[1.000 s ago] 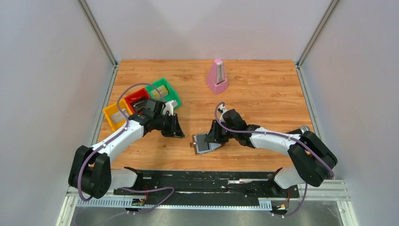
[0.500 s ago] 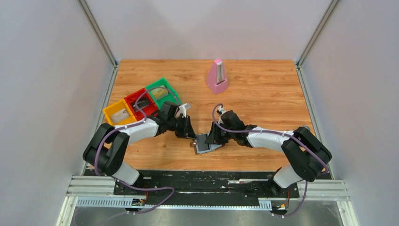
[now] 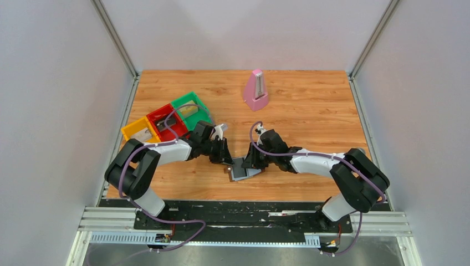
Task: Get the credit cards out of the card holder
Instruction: Remove the credit card from the card holder.
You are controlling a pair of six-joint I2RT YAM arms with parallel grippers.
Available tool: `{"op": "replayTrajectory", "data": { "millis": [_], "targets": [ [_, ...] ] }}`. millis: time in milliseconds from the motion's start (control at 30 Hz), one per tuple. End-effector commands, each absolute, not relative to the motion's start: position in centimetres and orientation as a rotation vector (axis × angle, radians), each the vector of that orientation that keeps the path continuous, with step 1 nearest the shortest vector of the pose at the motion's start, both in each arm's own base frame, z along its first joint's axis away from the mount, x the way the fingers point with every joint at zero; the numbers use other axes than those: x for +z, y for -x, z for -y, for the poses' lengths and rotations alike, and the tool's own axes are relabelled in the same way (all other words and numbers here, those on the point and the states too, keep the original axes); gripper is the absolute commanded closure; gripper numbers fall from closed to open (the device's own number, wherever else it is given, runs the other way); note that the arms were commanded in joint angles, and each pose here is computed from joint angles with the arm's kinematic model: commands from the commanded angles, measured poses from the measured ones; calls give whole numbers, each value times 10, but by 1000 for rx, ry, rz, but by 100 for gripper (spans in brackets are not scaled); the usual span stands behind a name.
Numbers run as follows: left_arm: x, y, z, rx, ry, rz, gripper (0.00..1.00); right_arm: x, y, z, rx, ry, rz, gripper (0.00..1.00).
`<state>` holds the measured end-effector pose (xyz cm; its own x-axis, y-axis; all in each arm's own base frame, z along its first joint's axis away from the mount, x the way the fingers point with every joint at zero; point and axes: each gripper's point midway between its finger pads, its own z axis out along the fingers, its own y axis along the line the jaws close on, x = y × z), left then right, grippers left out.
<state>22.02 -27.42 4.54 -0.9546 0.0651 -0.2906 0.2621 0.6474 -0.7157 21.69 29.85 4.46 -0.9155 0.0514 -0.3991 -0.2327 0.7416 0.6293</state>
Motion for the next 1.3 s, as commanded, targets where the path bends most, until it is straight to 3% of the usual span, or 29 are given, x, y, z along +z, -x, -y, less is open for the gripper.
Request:
{"op": "replayTrajectory", "data": {
  "millis": [0, 800, 1133, 1267],
  "targets": [
    [38, -220, 275, -1166, -289, -2624, 83, 49, -227, -303, 1006, 153, -2494, 76],
    [8, -214, 261, -1029, -289, -2695, 83, 32, -229, -288, 909, 103, -2518, 78],
    [7, -213, 260, -1027, -283, -2699, 83, 26, -221, -296, 1038, 116, -2526, 78],
    [5, -212, 260, -1025, -283, -2705, 83, 28, -220, -294, 1133, 101, -2494, 84]
  ]
}}
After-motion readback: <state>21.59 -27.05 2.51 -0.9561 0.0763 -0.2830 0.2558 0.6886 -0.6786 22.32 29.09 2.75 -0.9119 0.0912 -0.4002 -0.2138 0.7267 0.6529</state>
